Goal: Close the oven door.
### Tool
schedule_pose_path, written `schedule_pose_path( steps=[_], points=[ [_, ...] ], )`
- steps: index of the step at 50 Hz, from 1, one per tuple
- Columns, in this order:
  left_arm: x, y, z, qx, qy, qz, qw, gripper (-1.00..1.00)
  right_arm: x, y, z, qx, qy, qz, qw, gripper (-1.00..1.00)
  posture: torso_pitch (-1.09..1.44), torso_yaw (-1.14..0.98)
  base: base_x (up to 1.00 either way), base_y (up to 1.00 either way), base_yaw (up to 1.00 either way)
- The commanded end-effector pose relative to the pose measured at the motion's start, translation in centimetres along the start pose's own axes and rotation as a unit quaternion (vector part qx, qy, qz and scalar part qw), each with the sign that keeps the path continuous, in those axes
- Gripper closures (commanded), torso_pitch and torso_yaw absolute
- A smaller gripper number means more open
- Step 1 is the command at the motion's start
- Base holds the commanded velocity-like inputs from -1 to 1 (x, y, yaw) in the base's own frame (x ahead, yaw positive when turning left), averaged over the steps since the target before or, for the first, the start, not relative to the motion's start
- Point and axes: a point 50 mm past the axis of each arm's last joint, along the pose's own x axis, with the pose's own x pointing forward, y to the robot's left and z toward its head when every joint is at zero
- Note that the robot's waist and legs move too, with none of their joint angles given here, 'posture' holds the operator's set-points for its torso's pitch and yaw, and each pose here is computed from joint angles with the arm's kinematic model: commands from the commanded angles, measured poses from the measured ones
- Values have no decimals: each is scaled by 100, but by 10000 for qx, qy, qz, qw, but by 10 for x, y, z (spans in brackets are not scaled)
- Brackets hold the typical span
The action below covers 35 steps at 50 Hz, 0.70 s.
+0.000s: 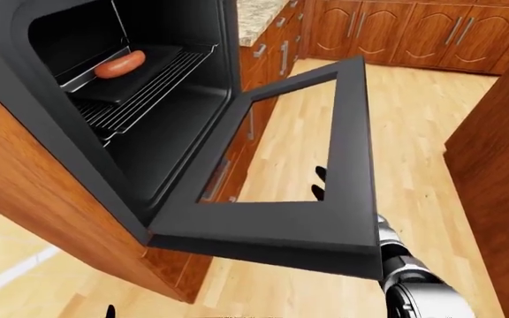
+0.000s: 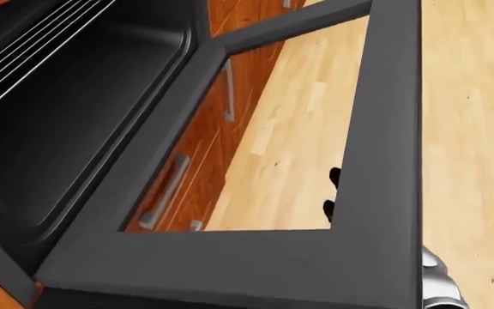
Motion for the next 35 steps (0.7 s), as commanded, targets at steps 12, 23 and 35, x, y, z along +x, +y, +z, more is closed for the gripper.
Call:
schedule_pose_path(
  steps=[12,23,35],
  points=[
    [4,6,7,-26,-226,131,9997,-100,4,71,78,-180,-934,1185,9884,-100,0,0,0,0,0],
    [4,6,7,-38,-232,128,9996,-100,-2,142,123,-466,-1235,2025,9704,-100,0,0,0,0,0],
    [4,6,7,-51,-243,127,9996,-100,4,218,175,-905,-1479,2687,9475,-100,0,0,0,0,0]
  ],
)
